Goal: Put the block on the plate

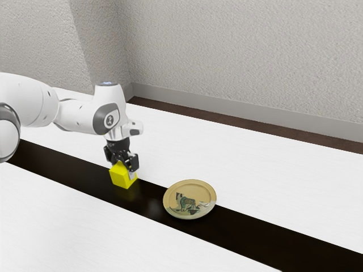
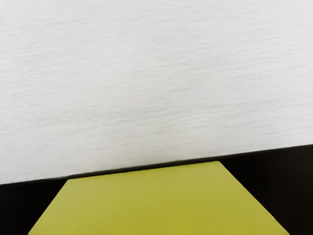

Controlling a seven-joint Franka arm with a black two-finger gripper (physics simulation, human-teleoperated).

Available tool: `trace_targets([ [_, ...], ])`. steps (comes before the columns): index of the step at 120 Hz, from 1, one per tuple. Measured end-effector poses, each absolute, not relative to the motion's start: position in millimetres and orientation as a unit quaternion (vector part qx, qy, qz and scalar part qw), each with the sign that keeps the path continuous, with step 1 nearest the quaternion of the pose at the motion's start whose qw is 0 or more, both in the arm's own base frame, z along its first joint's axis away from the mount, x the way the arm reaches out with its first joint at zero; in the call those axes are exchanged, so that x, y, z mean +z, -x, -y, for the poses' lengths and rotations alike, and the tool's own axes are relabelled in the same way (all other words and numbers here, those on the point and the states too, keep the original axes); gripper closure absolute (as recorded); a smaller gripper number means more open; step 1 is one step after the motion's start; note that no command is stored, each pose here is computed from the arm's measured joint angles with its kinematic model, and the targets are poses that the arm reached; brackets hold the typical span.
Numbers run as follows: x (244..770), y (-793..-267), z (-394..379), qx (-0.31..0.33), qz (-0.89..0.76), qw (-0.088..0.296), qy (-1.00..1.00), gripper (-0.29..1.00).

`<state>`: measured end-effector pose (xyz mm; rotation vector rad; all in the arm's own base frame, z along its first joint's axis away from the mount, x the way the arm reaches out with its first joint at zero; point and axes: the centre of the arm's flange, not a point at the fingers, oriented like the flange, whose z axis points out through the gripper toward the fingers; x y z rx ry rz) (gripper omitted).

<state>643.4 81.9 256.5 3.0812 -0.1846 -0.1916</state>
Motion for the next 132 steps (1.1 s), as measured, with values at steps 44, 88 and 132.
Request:
trace_targets([
  [44,287.8,-644.0,-66.7,-0.042,0.063,0.021,-0.997,0.26],
  [88,345.5,-627.0,84.6,-0.006,0.171,0.025,-0.985,0.26],
  [132,316.5,-615.8,164.6,-0.023,0.218,0.043,-0.975,0.26],
])
